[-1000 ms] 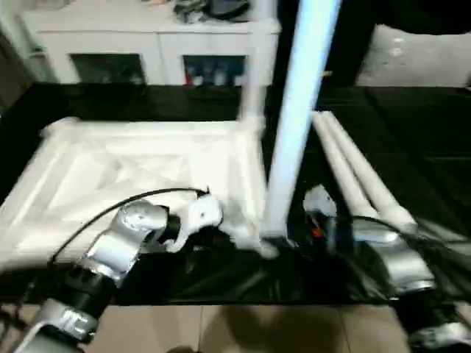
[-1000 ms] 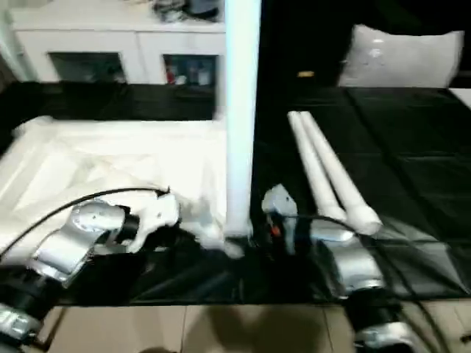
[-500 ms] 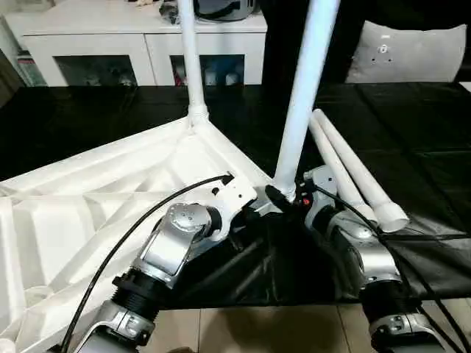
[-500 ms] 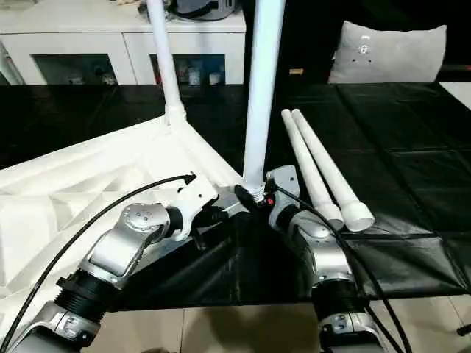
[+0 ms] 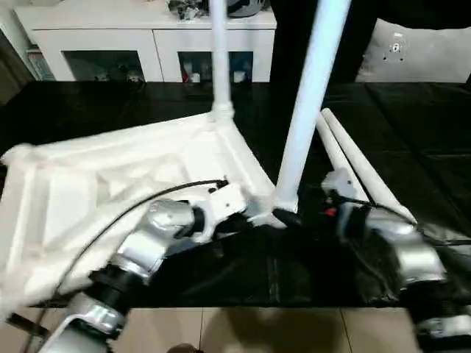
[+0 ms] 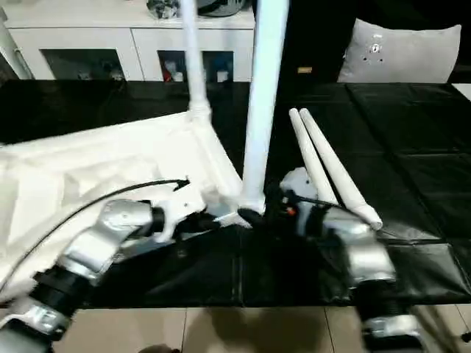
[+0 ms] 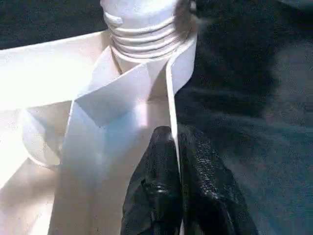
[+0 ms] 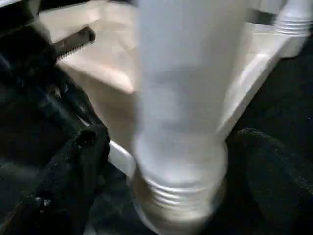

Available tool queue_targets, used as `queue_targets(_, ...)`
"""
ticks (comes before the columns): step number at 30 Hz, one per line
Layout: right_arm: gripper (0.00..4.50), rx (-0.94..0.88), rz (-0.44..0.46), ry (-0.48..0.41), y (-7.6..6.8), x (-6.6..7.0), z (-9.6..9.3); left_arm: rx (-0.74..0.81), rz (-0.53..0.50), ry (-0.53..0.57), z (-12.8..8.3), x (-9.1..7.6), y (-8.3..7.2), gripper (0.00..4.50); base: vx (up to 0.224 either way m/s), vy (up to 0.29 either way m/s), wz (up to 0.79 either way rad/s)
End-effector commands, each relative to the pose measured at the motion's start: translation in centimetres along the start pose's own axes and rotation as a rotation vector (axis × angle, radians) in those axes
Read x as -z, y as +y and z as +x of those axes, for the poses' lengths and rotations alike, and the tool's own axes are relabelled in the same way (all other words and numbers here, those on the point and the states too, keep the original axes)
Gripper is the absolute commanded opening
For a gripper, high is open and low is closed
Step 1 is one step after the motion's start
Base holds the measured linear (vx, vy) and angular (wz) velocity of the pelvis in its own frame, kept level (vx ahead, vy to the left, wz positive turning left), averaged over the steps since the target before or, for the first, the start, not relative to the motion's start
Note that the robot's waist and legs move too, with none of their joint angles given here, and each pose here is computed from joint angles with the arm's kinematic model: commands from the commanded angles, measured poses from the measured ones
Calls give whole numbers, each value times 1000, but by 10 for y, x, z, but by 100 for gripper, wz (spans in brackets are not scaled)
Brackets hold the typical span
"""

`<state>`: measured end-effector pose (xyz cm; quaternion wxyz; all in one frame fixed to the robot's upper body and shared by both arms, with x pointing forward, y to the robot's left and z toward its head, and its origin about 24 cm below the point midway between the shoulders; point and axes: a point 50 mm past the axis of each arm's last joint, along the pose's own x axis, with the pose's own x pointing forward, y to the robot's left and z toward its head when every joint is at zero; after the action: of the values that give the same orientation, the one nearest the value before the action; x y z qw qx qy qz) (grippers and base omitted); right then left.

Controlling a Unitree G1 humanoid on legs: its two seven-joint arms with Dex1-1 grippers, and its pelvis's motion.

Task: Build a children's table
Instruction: Rotate leg to tighten

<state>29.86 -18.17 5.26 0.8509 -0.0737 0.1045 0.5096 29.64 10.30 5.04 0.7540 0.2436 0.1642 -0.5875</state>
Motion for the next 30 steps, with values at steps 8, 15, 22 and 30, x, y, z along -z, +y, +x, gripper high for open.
queue_targets(8, 428, -270, -113, 90, 10, -9, -1, 286, 130, 84, -8, 12, -17, 0, 0, 0, 0)
queue_targets(15, 382, -352, -92, 94, 17, -6, 3, 385, 168, 91, -12, 12, -19, 0, 0, 0, 0)
queue_targets(22, 321, -377, -81, 88, 21, -3, 4, 395, 173, 85, -12, 12, -17, 0, 0, 0, 0)
queue_targets(30, 273, -333, -22, 59, 27, 4, 9, 333, 77, 17, -9, 10, -21, 0, 0, 0, 0)
